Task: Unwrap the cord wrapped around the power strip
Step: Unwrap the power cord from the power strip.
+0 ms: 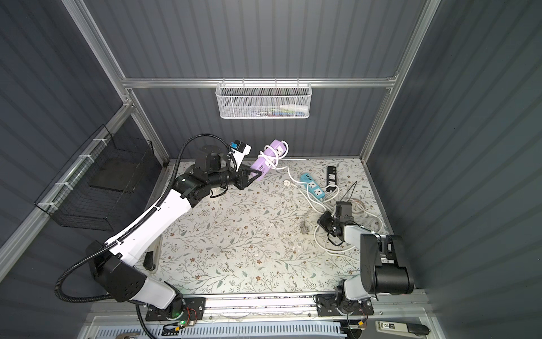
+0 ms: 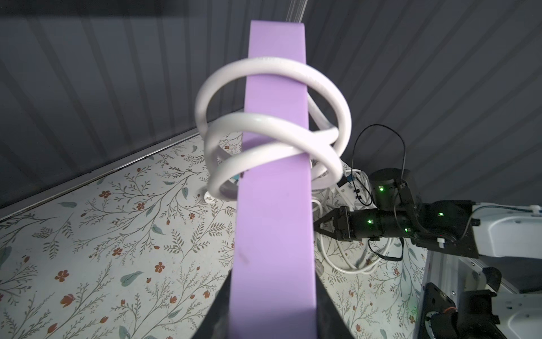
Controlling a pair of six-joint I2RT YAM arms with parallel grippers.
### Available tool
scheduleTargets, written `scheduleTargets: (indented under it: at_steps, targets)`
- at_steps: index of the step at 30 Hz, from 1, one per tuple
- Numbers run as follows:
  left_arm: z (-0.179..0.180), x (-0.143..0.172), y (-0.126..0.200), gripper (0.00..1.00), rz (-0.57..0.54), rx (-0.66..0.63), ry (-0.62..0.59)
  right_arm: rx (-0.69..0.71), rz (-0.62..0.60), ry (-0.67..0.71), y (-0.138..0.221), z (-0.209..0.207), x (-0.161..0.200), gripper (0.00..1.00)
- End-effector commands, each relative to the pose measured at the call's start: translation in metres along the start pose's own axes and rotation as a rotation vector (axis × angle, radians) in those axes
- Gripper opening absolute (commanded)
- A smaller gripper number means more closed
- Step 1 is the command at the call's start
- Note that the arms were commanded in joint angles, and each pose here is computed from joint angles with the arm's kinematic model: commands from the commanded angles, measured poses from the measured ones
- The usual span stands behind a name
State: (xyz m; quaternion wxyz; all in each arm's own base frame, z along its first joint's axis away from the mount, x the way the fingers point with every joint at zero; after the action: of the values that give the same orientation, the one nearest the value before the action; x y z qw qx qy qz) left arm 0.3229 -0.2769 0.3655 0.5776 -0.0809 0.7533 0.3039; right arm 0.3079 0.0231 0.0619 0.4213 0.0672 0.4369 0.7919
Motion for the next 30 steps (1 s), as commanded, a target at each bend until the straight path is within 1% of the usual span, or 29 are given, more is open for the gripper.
scheduleTargets:
  at_steps: [1,3,6,8,11,14,17,18,20,21,22,24,26,28,30]
  targets:
    - [-0.013,-0.024,0.019,0.00,-0.104,0.051,-0.040,-0.016,-0.056,-0.005,0.001,0.011,-0.011,0.02]
    - [-0.014,-0.024,0.018,0.00,-0.102,0.064,-0.042,-0.016,-0.053,0.011,0.001,0.012,-0.009,0.25]
    - [-0.015,-0.023,0.014,0.00,-0.093,0.088,-0.034,-0.022,-0.043,0.039,0.001,0.016,-0.004,0.45]
    - [-0.015,-0.022,0.013,0.00,-0.088,0.093,-0.031,-0.035,-0.045,0.055,0.004,0.019,-0.003,0.54]
    - [-0.015,-0.021,0.011,0.00,-0.078,0.092,-0.030,-0.068,-0.062,0.098,0.017,0.031,-0.002,0.59]
    - [-0.014,-0.022,0.009,0.00,-0.059,0.092,-0.028,-0.138,-0.095,0.171,0.044,0.055,-0.005,0.63]
    - [-0.012,-0.020,0.004,0.00,-0.025,0.093,-0.009,-0.272,-0.147,0.266,0.080,0.089,-0.008,0.73]
    - [-0.011,-0.021,0.003,0.00,-0.013,0.096,-0.001,-0.346,-0.162,0.314,0.097,0.105,-0.008,0.78]
    - [-0.011,-0.022,0.001,0.00,-0.002,0.103,0.012,-0.472,-0.192,0.405,0.118,0.129,-0.009,0.87]
    - [-0.012,-0.023,0.001,0.00,-0.001,0.110,0.019,-0.541,-0.205,0.444,0.126,0.139,-0.009,0.93]
    - [-0.013,-0.024,0.001,0.00,-0.003,0.114,0.026,-0.601,-0.211,0.472,0.131,0.147,-0.008,0.97]
    - [-0.014,-0.027,0.004,0.00,-0.008,0.118,0.043,-0.759,-0.222,0.527,0.138,0.164,-0.004,0.99]
    - [-0.016,-0.030,0.007,0.00,-0.012,0.122,0.056,-0.878,-0.236,0.555,0.142,0.176,-0.003,0.99]
    - [-0.020,-0.034,0.013,0.00,-0.028,0.134,0.069,-0.953,-0.237,0.570,0.133,0.185,-0.003,0.99]
    - [-0.024,-0.040,0.019,0.00,-0.045,0.151,0.083,-1.024,-0.264,0.610,0.130,0.197,-0.003,0.99]
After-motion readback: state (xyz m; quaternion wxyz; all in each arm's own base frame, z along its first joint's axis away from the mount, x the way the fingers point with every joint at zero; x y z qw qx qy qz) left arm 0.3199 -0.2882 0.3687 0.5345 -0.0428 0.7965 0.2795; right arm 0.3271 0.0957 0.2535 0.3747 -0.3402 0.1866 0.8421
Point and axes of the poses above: each gripper's point midway between its finger pads, its own y axis back along the fingers, its own z axis along the line the jaws close on, x = y × z, the point moved 5 cm from there along y, back along the fingers, and after that the axes turned 7 degrees about -y, right-handed, at the moved point
